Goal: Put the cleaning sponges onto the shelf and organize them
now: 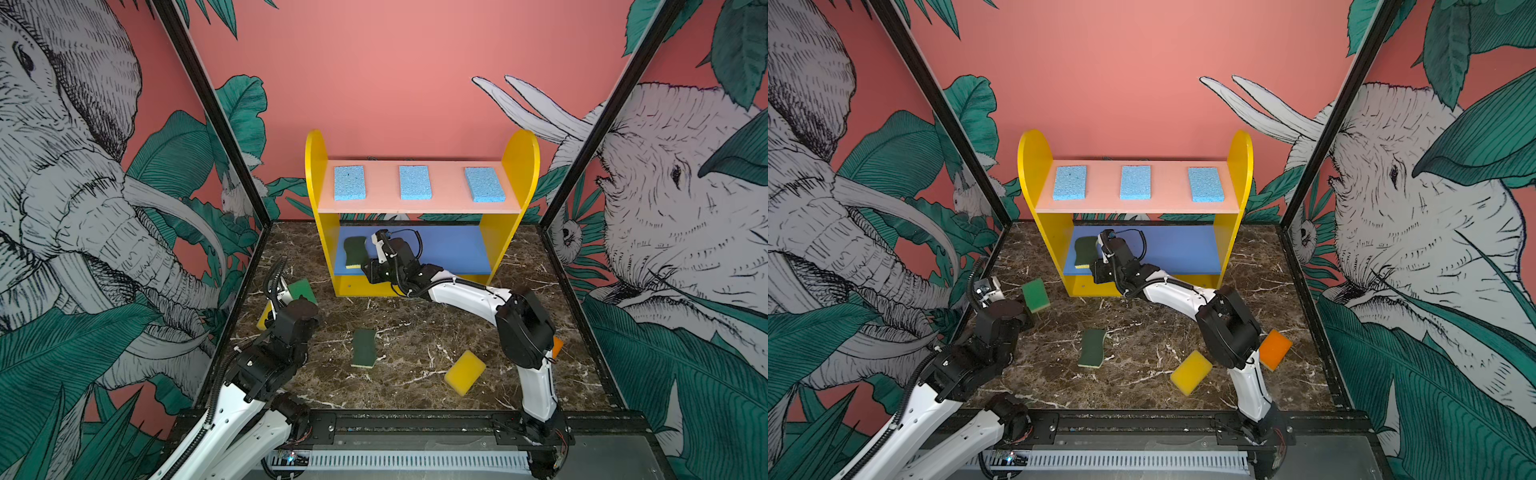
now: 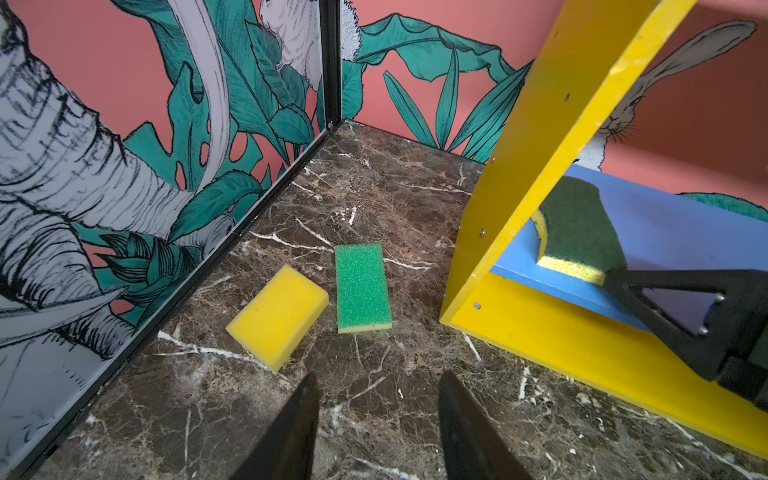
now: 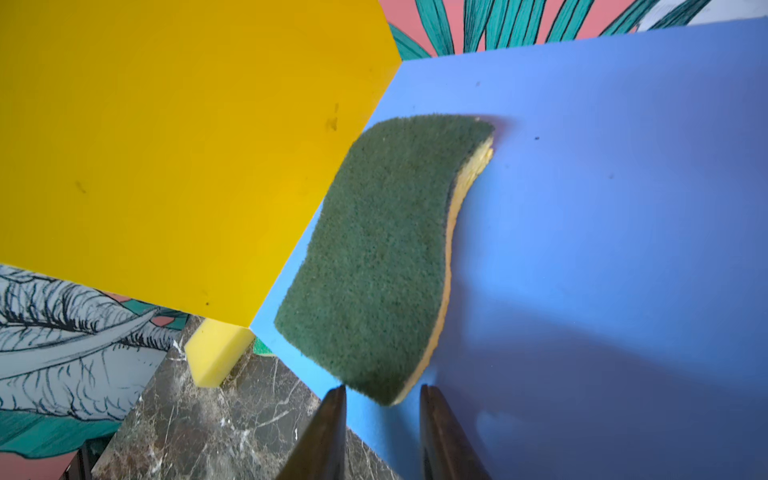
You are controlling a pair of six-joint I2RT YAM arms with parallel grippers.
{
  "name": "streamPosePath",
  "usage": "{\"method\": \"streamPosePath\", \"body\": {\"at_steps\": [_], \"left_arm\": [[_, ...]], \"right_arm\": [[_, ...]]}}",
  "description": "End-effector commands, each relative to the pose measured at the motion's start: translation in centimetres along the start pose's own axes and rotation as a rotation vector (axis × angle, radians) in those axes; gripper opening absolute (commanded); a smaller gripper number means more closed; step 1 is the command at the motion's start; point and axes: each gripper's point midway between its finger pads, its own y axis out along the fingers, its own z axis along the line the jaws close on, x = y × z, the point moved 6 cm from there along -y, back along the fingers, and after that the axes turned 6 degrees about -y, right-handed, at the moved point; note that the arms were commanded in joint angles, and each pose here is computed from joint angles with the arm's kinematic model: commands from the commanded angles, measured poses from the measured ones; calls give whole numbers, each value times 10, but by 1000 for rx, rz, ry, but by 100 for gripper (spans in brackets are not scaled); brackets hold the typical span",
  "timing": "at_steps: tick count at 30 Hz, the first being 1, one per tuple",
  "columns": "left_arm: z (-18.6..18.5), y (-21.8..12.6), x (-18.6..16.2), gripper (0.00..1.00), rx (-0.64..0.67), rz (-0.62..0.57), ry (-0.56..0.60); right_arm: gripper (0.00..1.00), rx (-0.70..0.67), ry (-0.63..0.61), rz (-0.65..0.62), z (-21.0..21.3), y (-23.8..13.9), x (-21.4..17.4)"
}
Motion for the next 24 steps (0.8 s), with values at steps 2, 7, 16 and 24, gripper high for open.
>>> {"method": "streamPosePath", "body": {"at_steps": [2,7,16,24], "left_arm": [[4,0,1,48,27,-7,-1],[4,0,0,48,23,-5,-4],[-1,5,-2,52,26,9,21],[-13,10,1,56,7,27,54]], "right_arm": [[33,11,14,-6,3,7,1],[33,15,18,-9,4,9,3],[40,-1,-56,-14,15,-13,3],[56,-84,-187,-59,32,-55,15]]}}
